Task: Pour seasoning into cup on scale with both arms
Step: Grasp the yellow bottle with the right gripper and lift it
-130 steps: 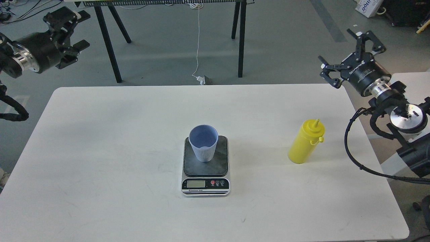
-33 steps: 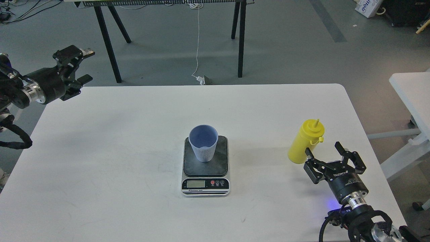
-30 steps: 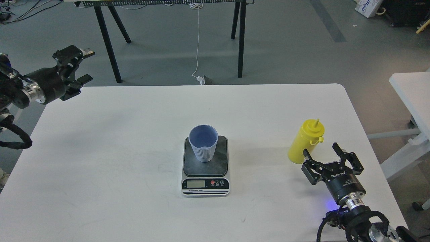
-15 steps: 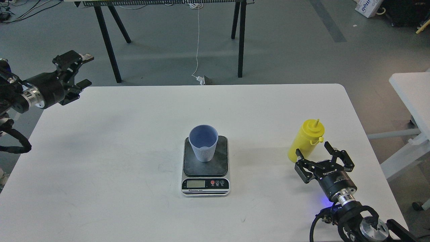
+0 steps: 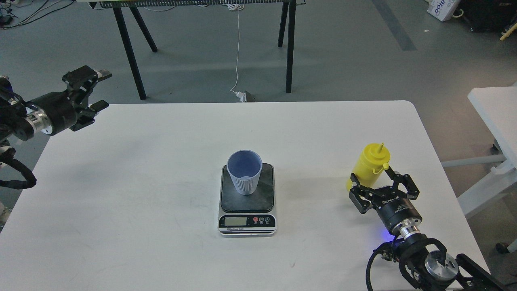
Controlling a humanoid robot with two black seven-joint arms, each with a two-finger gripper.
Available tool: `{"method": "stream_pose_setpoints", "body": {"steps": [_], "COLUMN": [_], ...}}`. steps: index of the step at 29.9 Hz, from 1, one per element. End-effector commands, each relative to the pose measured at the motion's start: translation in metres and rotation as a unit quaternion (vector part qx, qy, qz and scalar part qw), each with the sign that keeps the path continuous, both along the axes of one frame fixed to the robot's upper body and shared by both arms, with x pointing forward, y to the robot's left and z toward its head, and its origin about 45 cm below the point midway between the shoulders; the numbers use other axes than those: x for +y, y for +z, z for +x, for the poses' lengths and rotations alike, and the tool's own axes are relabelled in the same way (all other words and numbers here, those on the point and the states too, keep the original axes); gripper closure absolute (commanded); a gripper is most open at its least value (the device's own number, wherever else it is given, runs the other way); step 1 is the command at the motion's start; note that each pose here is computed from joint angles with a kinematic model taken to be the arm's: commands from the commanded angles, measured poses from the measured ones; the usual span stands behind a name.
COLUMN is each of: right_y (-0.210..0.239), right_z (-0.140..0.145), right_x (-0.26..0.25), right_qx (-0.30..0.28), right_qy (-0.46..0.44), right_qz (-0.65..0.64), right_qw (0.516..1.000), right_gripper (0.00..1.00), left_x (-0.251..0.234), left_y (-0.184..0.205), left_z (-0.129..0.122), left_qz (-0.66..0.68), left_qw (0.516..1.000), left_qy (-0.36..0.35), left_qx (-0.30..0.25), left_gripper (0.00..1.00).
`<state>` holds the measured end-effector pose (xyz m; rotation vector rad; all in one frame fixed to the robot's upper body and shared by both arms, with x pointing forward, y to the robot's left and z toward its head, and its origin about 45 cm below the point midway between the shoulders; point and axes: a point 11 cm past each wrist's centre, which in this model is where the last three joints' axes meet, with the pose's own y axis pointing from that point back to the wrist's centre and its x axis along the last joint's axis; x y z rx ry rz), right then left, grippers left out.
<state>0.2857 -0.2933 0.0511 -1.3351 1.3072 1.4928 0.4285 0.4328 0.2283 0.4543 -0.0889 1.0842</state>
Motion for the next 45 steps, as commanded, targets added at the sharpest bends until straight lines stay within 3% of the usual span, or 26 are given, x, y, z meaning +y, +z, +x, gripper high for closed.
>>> {"method": "stream_pose_setpoints", "body": {"steps": [1,23,27,32,35,37,41,45], "right_y": [-0.005,-0.006,-0.006,-0.005,-0.002,0.000,0.019,0.078], "right_z": [0.002,0.019,0.019,0.020,0.023,0.025,0.043,0.095], "right_x": [0.006,0.018,0.019,0.018,0.020,0.021,0.025,0.017], "right_qx": [0.006,0.006,0.005,0.002,-0.002,-0.005,-0.036,-0.115], "right_qy": [-0.001,0.007,0.008,0.011,0.013,0.016,0.032,0.061], "right_qz": [0.002,-0.001,-0.002,-0.010,-0.011,-0.012,-0.023,-0.079], "right_qw": [1.000,1.000,1.000,1.000,1.000,1.000,0.999,0.988], "right_gripper": [0.01,0.04,0.18,0.69,0.82,0.87,0.88,0.89], "left_x": [0.000,0.002,0.002,0.001,-0.001,-0.001,-0.001,0.001], "left_y": [-0.001,-0.007,-0.007,-0.008,-0.009,-0.009,-0.009,-0.007], "left_z": [0.000,-0.004,-0.004,-0.004,-0.004,-0.004,-0.004,-0.004], "left_qz": [0.000,0.000,0.000,0.000,-0.001,-0.002,-0.002,-0.001], "left_qw": [1.000,1.000,1.000,1.000,1.000,1.000,1.000,1.000], "left_qy": [0.000,0.002,0.002,0.001,0.000,0.000,0.000,0.002], "left_qx": [0.001,0.008,0.008,0.009,0.009,0.009,0.009,0.008], "left_gripper": [0.00,0.00,0.00,0.00,0.00,0.00,0.00,0.00]}}
